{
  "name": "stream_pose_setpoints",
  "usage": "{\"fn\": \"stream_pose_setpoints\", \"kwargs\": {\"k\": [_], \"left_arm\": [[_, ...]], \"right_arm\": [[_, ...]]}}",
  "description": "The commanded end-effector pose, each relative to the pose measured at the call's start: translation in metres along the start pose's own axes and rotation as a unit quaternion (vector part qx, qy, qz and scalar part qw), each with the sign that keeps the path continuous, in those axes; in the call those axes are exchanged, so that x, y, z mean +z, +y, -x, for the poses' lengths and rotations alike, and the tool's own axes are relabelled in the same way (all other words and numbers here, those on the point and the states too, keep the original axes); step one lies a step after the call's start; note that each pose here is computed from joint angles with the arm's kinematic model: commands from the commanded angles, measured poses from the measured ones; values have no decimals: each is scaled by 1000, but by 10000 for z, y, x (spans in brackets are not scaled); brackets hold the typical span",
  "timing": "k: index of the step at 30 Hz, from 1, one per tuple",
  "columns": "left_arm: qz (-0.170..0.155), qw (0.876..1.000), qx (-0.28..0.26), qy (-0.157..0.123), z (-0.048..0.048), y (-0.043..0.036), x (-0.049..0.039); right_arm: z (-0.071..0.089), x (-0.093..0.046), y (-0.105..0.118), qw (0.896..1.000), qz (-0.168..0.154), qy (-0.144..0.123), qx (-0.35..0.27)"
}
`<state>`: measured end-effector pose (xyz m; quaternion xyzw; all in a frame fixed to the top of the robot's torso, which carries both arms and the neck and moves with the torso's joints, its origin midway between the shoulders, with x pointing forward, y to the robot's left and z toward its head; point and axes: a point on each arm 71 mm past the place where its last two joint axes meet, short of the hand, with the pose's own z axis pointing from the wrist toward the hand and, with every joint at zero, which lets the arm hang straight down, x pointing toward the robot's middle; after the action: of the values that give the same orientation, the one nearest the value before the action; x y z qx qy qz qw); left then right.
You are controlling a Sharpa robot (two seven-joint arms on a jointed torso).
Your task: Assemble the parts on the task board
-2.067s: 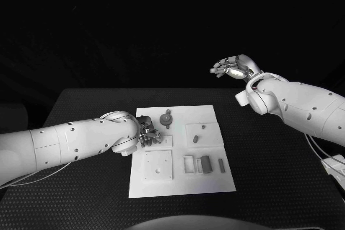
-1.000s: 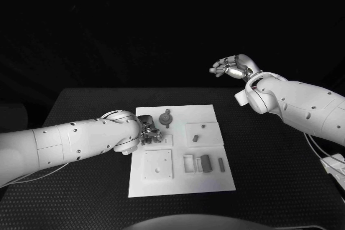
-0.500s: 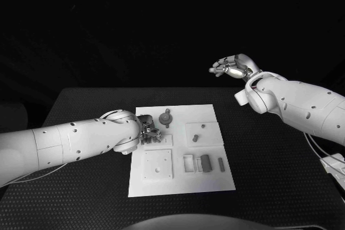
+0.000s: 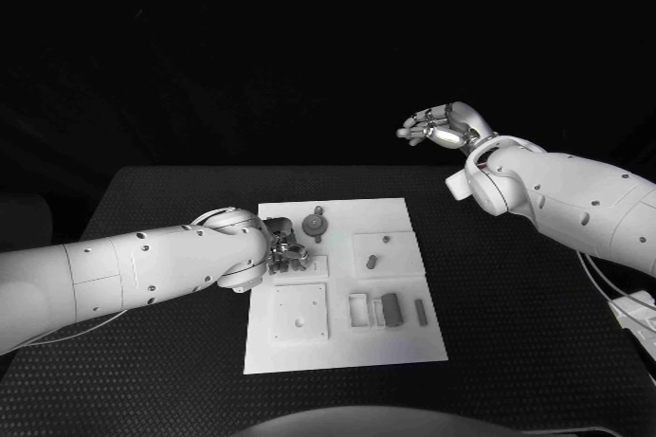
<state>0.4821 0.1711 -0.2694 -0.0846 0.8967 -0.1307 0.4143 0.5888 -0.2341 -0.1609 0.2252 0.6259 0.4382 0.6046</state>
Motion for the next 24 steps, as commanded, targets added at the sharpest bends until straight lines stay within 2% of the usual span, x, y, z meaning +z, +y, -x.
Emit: {"fn": "stream_pose_setpoints", "kwargs": {"k": [1, 14, 24], "left_arm": [[-3, 1000, 19, 14, -39, -36, 0], [-4, 999, 40, 15, -63, -57, 21], [2, 999, 43, 14, -56, -8, 23]], "right_arm": [[-16, 3, 8, 1000, 3, 8, 3], [-33, 6, 16, 1000, 3, 9, 4], [-35, 3, 16, 1000, 3, 10, 5]]}}
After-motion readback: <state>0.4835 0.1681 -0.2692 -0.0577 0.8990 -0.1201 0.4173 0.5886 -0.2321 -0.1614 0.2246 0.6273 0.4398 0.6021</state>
